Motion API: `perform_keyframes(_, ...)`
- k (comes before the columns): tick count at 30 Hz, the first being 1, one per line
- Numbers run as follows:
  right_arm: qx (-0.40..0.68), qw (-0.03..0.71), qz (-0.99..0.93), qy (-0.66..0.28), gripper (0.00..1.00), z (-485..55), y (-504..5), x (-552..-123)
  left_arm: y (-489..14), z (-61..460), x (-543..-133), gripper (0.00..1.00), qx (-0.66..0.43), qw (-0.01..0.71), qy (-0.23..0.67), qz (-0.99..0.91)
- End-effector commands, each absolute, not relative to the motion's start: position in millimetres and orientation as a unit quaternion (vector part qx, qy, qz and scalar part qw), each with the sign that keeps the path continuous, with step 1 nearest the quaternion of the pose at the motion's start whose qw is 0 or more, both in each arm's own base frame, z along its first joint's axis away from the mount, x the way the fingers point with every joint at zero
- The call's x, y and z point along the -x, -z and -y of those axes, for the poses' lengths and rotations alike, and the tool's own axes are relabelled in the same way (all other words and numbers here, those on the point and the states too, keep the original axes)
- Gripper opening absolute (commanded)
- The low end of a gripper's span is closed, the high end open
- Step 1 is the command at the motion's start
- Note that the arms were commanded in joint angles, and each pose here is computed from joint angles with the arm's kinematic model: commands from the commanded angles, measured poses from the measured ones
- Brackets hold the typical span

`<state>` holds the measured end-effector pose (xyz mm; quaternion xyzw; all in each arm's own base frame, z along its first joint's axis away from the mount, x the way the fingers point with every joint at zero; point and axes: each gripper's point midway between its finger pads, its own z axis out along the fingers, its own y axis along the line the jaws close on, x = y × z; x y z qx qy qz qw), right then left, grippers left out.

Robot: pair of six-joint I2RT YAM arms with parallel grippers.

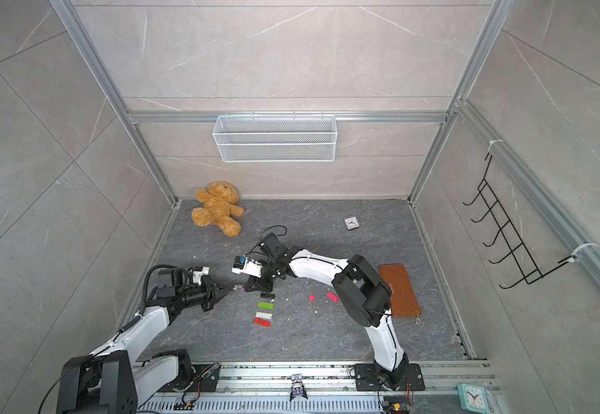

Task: Close the usb drive cover
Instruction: Pick up the USB drive from the center of the board, then close the cover of the USB drive.

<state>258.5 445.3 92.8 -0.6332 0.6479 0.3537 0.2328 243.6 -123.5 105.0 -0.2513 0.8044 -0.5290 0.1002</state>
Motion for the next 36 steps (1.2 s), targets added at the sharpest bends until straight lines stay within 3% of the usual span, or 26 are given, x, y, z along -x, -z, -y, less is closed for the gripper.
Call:
perform_keyframes(1,0.630,0.236,-0.641,-0.370,0.15,-445,-110,-253,-122,126,-249,0.00,0.223,0.119,0.538,-0.804)
perform_keyframes(36,0.621,0.247,-0.641,-0.378,0.14,-443,-122,-251,-121,128,-246,0.00,0.219,0.130,0.532,-0.808)
